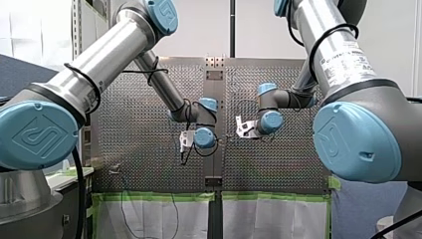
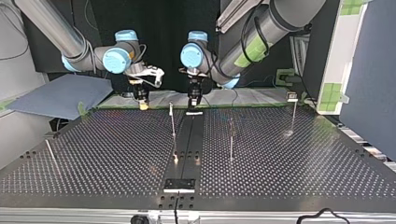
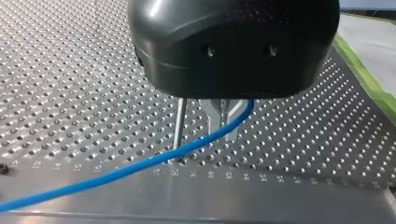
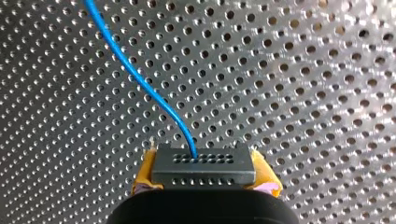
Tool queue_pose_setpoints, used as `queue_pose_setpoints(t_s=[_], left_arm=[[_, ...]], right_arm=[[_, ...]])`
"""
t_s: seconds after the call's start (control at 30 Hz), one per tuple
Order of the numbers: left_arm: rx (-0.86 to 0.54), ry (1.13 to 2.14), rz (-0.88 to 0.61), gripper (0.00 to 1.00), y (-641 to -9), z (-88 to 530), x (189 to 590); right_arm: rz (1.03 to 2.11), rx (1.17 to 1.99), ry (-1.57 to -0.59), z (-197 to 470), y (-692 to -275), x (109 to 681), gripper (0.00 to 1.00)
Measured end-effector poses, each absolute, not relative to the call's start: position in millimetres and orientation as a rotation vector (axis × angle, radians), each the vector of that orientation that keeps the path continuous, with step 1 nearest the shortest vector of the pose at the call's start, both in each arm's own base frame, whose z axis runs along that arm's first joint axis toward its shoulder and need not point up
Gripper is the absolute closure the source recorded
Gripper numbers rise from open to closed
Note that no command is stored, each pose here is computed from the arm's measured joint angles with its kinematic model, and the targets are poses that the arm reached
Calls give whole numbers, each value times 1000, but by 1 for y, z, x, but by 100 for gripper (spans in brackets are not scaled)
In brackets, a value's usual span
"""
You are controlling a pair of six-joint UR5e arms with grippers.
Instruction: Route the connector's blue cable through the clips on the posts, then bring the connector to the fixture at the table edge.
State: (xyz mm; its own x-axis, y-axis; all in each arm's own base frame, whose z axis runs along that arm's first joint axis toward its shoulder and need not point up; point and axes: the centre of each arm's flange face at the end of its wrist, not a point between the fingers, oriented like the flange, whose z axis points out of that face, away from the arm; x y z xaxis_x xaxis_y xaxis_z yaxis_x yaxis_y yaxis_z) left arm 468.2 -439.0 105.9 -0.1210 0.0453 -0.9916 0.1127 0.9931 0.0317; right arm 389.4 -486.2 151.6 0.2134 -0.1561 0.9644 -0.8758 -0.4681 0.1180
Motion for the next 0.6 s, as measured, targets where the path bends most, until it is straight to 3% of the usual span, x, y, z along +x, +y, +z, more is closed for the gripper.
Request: queue_pose_setpoints(t_s=[0.6], left_arm=[[122,1685,-75,100,-435,110,480]], right_arm=[[1384,1819,-919,153,-500,378,100]])
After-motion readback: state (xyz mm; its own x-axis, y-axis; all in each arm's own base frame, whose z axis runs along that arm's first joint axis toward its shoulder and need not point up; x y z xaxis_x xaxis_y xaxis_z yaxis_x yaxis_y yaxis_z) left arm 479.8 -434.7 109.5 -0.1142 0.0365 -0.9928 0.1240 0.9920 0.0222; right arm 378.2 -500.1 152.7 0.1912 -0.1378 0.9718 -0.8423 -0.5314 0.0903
